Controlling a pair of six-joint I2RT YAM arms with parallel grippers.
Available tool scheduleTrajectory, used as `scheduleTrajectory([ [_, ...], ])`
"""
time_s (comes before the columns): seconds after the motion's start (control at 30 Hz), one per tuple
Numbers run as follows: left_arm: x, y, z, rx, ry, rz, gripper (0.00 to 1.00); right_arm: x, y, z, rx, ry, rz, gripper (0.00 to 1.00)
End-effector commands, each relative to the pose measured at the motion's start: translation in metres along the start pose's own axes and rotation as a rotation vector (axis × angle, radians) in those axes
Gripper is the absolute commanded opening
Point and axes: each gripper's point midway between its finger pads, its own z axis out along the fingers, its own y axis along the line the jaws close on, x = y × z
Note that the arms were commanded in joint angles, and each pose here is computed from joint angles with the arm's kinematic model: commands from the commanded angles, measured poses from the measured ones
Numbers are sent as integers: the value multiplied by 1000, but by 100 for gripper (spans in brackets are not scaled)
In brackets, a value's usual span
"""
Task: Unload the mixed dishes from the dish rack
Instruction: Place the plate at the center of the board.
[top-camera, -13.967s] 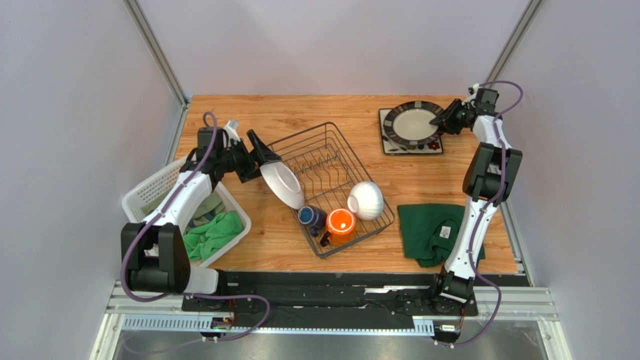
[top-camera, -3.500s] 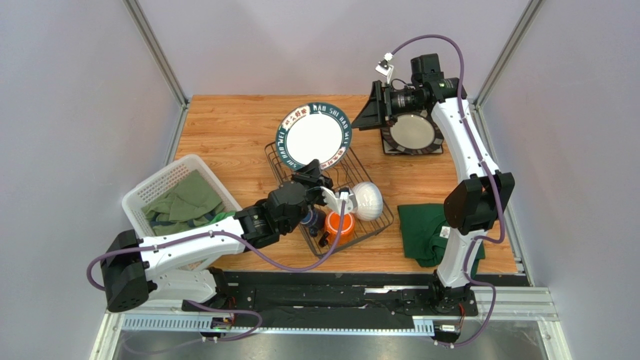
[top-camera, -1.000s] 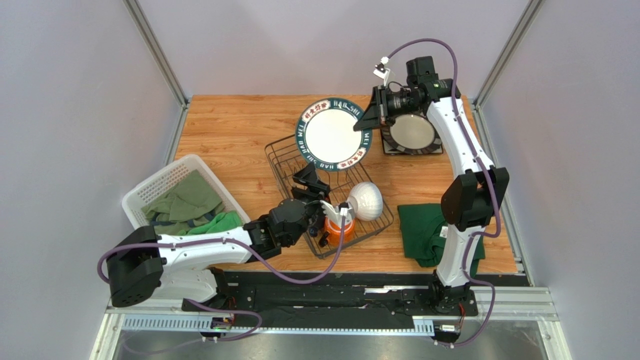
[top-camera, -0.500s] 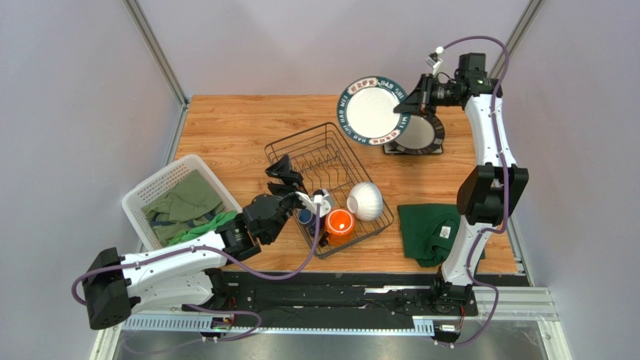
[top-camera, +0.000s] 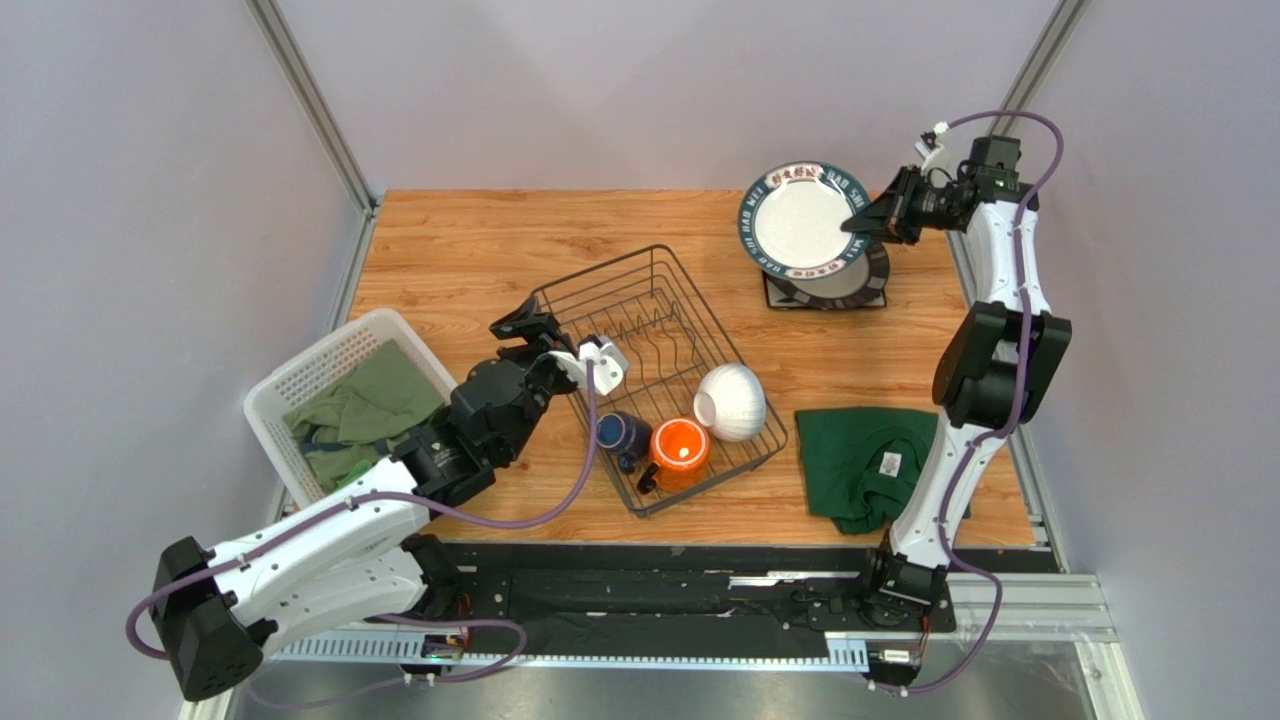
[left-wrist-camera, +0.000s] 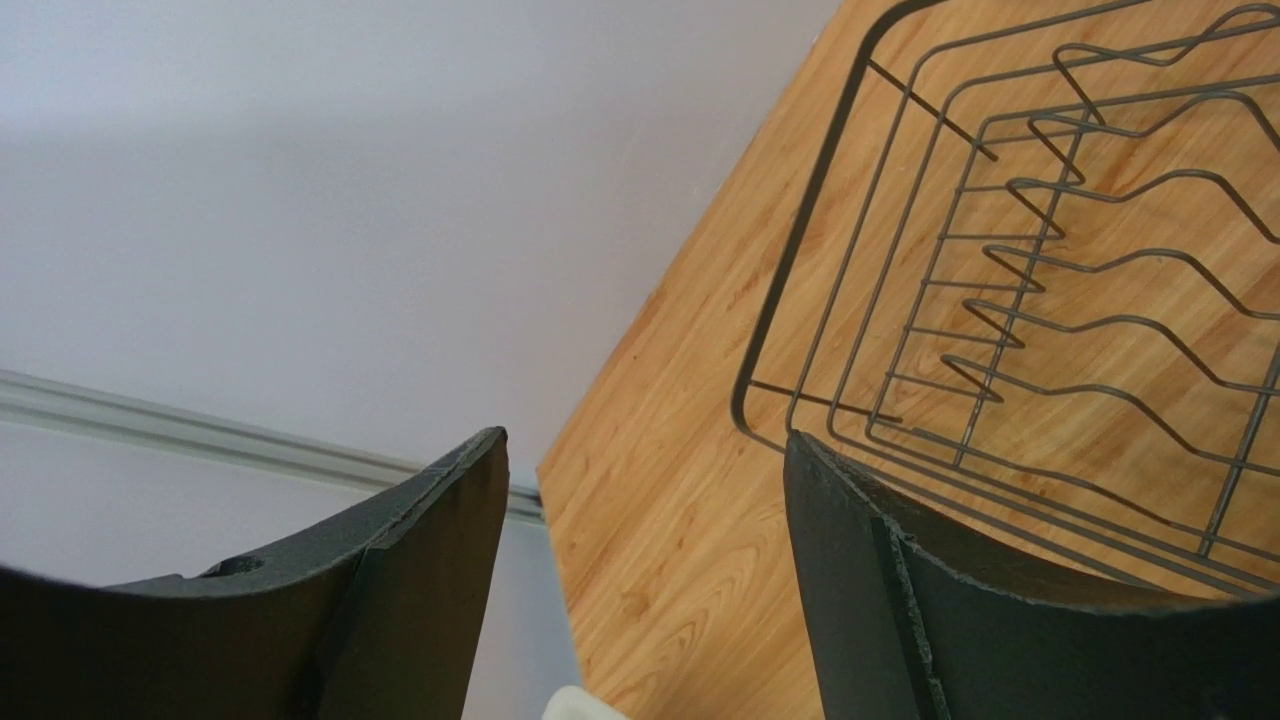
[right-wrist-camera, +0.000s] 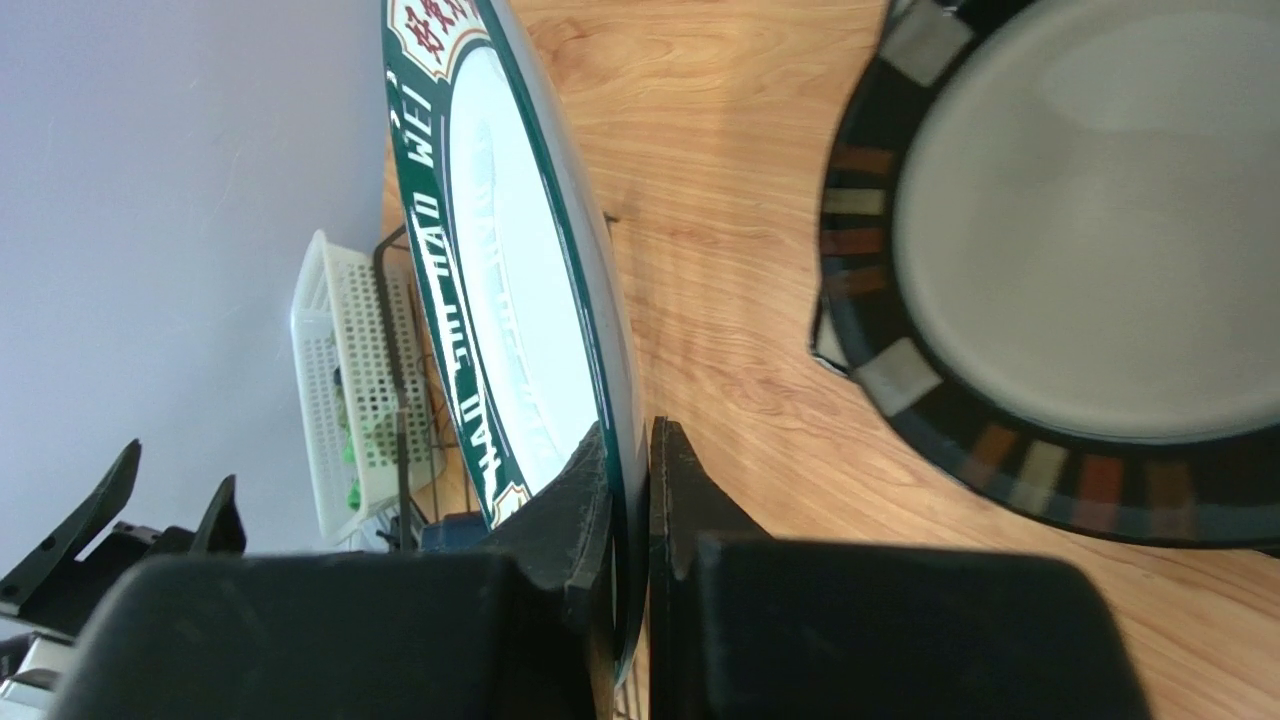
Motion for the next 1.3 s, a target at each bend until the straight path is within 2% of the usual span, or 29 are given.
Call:
scheduleTrajectory([
  [0.0,-6,9,-1,9,-18,-100,75,-23,-26,-10,20,-69,-9,0],
  [0.23,4,1,4,34,6,-132,75,-26,-78,-11,77,-85,43,0],
  [0.57,9,-5,9,41,18,-136,74,-17,-119,6,111,-72,81,0],
  [1.07,11,-12,10,60,12,-143,73,-21,-149,19,152,-73,114,1],
  [1.27,9,-13,10,65,5,-147,73,-21,-156,22,161,-74,118,7],
])
